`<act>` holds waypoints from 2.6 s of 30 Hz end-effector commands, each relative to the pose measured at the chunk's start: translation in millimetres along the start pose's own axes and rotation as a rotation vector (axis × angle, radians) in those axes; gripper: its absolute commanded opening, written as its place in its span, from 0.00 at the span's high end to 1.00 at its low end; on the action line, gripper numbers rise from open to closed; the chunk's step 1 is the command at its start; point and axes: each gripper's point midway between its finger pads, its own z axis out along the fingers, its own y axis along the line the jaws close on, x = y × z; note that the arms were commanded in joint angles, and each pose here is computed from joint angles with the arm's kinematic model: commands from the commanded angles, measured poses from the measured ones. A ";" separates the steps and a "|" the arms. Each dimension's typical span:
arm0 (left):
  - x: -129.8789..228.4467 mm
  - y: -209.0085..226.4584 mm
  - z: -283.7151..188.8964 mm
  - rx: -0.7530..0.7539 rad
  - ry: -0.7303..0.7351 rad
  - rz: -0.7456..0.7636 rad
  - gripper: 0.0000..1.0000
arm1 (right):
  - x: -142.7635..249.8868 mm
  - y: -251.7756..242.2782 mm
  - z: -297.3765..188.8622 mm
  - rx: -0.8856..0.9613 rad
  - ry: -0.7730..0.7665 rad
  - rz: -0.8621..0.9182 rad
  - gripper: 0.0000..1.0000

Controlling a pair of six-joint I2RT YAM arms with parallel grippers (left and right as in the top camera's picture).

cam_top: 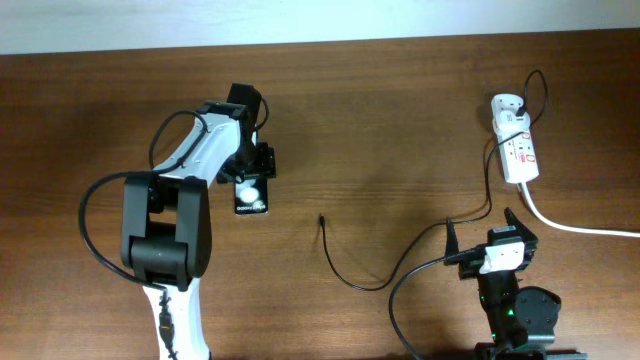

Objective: Plug charger to phone and switch on socket
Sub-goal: 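Close the left gripper on the phone's long edges, then lift the phone with the left gripper and tilt it upright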

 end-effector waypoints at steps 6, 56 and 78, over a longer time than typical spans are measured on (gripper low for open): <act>2.7 5.4 6.5 -0.014 0.016 -0.016 0.88 | 2.6 1.6 0.2 -0.004 0.006 0.004 0.01; 6.9 -150.8 -238.9 1.348 0.797 -0.489 1.00 | 2.6 1.6 0.2 -0.004 0.006 0.004 0.01; 6.8 -150.8 -239.0 1.348 0.797 -0.488 1.00 | 2.6 1.6 0.2 -0.004 0.006 0.004 0.01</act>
